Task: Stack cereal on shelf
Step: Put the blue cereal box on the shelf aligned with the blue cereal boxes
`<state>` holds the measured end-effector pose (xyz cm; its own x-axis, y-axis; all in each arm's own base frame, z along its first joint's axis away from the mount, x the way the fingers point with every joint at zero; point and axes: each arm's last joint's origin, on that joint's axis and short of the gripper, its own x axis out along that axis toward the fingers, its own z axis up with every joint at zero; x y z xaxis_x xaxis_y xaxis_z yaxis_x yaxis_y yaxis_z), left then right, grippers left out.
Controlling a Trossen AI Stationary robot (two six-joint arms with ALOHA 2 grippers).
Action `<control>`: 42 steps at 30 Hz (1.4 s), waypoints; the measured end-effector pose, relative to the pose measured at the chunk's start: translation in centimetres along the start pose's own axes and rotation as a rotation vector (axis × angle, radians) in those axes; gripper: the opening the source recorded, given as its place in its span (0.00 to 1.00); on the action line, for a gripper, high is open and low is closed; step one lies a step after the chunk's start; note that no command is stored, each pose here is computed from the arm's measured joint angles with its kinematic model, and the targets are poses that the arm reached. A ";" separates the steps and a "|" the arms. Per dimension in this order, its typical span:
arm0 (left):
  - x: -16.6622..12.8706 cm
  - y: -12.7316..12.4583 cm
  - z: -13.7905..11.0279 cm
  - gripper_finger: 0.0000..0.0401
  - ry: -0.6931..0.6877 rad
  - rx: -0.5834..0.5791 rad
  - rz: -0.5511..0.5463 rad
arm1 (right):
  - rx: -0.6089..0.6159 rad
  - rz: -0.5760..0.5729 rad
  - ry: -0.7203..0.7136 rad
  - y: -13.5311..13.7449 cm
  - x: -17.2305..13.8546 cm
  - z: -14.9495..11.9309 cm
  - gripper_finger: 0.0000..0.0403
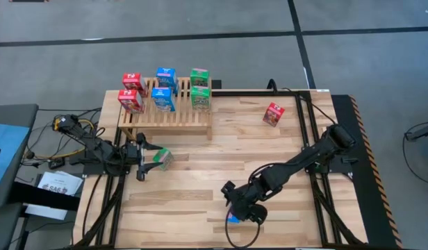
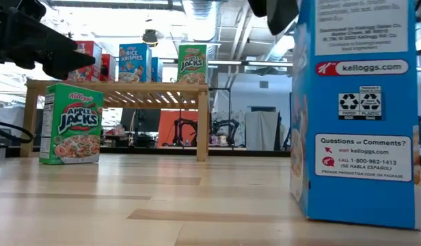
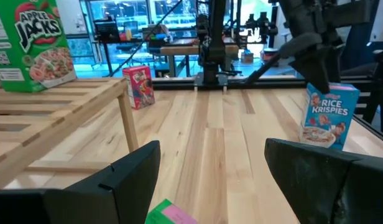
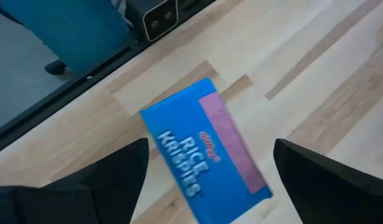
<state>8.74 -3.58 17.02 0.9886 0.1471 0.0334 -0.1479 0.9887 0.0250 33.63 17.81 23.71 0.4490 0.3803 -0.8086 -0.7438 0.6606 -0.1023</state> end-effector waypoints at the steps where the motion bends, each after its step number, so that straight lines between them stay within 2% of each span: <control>1: 0.0 0.0 0.0 0.70 0.000 0.000 -0.001 | 0.003 0.001 0.004 0.0 0.0 0.0 0.91; 5: 0.0 0.0 0.0 0.70 -0.001 -0.001 0.000 | 0.007 0.000 0.022 0.0 0.0 -0.2 0.90; 14: 0.0 0.0 0.0 0.70 -0.001 -0.001 -0.001 | 0.007 0.003 0.028 0.0 0.0 -0.3 0.76; 26: 0.0 0.0 0.0 0.70 -0.001 -0.001 -0.001 | 0.006 -0.001 0.017 -0.1 0.0 -0.2 0.66; 34: 0.0 0.0 0.0 0.70 -0.001 -0.001 -0.001 | 0.008 -0.023 0.021 -0.2 0.0 -0.2 0.56; 42: 0.0 0.0 0.0 0.70 -0.001 -0.001 -0.001 | 0.102 -0.044 0.005 -1.0 -0.1 -0.3 0.51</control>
<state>8.74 -3.59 17.03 0.9887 0.1463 0.0341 -0.1471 0.9888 0.0243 34.20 16.87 23.71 0.4771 0.3464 -0.8077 -0.6692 0.7389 -0.0784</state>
